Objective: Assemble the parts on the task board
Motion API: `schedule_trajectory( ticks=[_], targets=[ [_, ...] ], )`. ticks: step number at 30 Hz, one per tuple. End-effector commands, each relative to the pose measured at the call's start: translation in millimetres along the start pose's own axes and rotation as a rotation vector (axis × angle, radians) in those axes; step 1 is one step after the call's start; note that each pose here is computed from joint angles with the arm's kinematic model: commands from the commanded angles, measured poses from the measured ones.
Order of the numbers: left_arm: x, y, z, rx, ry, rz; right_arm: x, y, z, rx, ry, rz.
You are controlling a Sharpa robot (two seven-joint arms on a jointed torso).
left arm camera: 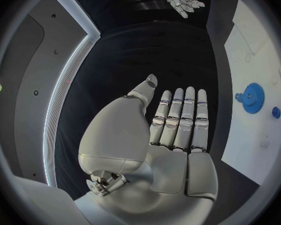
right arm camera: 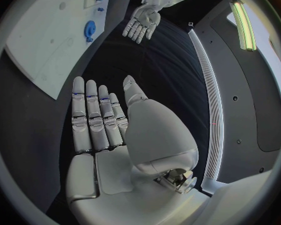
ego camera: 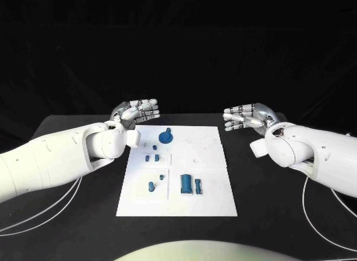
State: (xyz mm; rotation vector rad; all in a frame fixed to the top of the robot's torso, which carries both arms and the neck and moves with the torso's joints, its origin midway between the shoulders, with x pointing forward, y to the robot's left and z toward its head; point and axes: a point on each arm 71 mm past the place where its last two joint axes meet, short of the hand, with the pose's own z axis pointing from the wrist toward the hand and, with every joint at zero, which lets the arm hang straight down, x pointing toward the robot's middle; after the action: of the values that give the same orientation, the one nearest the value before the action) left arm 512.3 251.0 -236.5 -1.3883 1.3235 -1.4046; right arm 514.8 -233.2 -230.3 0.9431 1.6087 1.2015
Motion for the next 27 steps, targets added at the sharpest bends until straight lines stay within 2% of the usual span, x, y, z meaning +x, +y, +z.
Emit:
schedule_trajectory(
  ticks=[1,5,6,12,18,22,27],
  targets=[
    [-4.0,-1.2,2.4,0.072,-0.069,0.034,0.7,3.1,4.9,-0.08,0.045,0.104],
    [-4.9,2.5,3.8,0.079,-0.087,0.044,1.1,2.6,10.6,-0.091,0.043,0.112],
    [-2.3,5.6,3.6,0.025,-0.048,0.021,-3.1,-0.6,9.6,-0.038,-0.001,0.052],
    [2.6,6.5,1.1,0.03,-0.054,0.033,0.6,0.2,7.4,-0.048,-0.018,0.067],
    [21.4,8.7,-9.4,0.052,-0.077,0.082,14.7,3.3,-2.2,-0.079,-0.087,0.123],
    [40.7,9.1,-21.9,0.083,-0.101,0.131,29.3,6.5,-14.3,-0.099,-0.163,0.175],
    [56.9,8.0,-33.9,0.115,-0.121,0.17,43.0,9.8,-27.8,-0.106,-0.237,0.215]
  ],
)
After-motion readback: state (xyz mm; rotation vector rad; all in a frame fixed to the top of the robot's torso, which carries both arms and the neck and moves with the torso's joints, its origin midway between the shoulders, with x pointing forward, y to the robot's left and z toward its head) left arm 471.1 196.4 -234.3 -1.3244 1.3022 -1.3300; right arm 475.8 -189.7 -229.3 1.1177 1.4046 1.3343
